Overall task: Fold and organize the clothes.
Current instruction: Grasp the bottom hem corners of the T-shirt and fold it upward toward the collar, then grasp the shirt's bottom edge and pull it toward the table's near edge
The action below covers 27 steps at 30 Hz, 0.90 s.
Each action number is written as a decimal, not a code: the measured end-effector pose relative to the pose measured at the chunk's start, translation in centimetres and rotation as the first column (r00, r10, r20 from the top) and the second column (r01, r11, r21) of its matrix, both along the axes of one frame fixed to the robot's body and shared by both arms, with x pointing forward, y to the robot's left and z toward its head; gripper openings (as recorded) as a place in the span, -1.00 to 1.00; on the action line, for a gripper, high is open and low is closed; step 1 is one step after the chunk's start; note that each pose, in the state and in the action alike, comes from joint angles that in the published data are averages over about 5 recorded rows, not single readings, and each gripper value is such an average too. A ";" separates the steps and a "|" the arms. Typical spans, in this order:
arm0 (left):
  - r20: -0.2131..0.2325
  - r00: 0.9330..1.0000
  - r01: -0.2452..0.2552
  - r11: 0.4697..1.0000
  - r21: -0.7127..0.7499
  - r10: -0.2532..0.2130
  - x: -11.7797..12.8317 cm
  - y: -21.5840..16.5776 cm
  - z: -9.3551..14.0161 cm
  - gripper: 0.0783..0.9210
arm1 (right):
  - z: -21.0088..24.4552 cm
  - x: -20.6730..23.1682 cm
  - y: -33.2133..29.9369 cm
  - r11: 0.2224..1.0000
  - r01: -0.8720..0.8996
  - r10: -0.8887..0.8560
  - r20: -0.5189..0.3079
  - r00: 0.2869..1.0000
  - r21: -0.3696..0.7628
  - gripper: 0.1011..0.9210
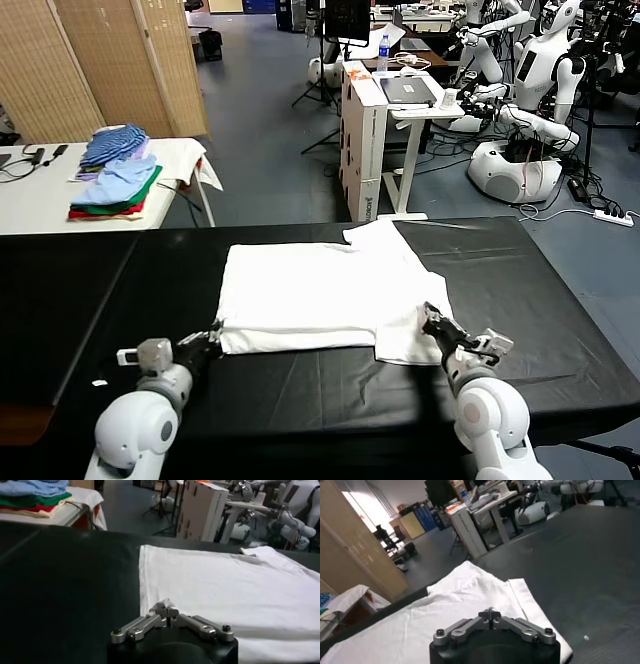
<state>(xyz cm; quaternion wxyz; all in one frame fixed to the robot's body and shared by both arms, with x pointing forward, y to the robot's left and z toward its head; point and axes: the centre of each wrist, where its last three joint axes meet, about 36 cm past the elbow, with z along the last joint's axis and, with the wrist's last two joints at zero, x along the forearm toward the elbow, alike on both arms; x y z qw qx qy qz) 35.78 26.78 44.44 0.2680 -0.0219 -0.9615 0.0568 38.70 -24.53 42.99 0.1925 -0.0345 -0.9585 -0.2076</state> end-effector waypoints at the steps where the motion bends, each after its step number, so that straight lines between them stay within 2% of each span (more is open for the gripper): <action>1: 0.001 1.000 0.000 1.000 0.000 0.000 0.0 0.0 0.0 -0.67 | 0.1 0.0 -0.1 1.000 0.002 -0.002 0.001 1.000 -0.009 0.40; 4: 0.005 1.000 -0.002 1.000 0.001 0.002 0.1 0.0 0.2 -0.28 | 0.3 -0.2 -0.4 0.999 0.008 -0.007 0.007 1.000 -0.036 0.79; 6: 0.008 1.000 -0.002 1.000 0.001 0.002 0.0 0.0 0.3 0.03 | 0.4 -0.3 -0.7 0.999 0.011 -0.010 0.013 1.000 -0.053 0.92; 9: 0.011 1.000 -0.009 1.000 0.006 0.009 -0.1 0.0 0.4 0.48 | 0.7 -0.7 -1.2 0.995 0.015 -0.014 0.009 1.000 -0.096 0.96; 12: 0.017 1.000 -0.023 0.999 0.028 0.022 -0.5 0.2 0.7 0.83 | 0.9 -1.3 -1.4 0.988 0.010 -0.011 -0.008 1.000 -0.157 0.96; 14: 0.023 0.999 -0.031 0.998 0.050 0.030 -0.8 0.4 1.0 0.93 | 1.0 -1.9 -1.4 0.984 -0.002 -0.002 -0.020 1.000 -0.180 0.97; 19: 0.032 0.999 -0.036 0.997 0.063 0.034 -2.2 0.5 1.8 0.96 | 0.8 -4.0 -1.0 0.981 -0.023 0.012 -0.056 0.998 -0.195 0.97; 27: -0.001 1.000 0.000 0.999 0.039 0.000 -5.2 -1.1 1.9 0.97 | 0.2 -7.2 0.4 0.962 -0.062 0.034 -0.112 0.993 -0.265 0.97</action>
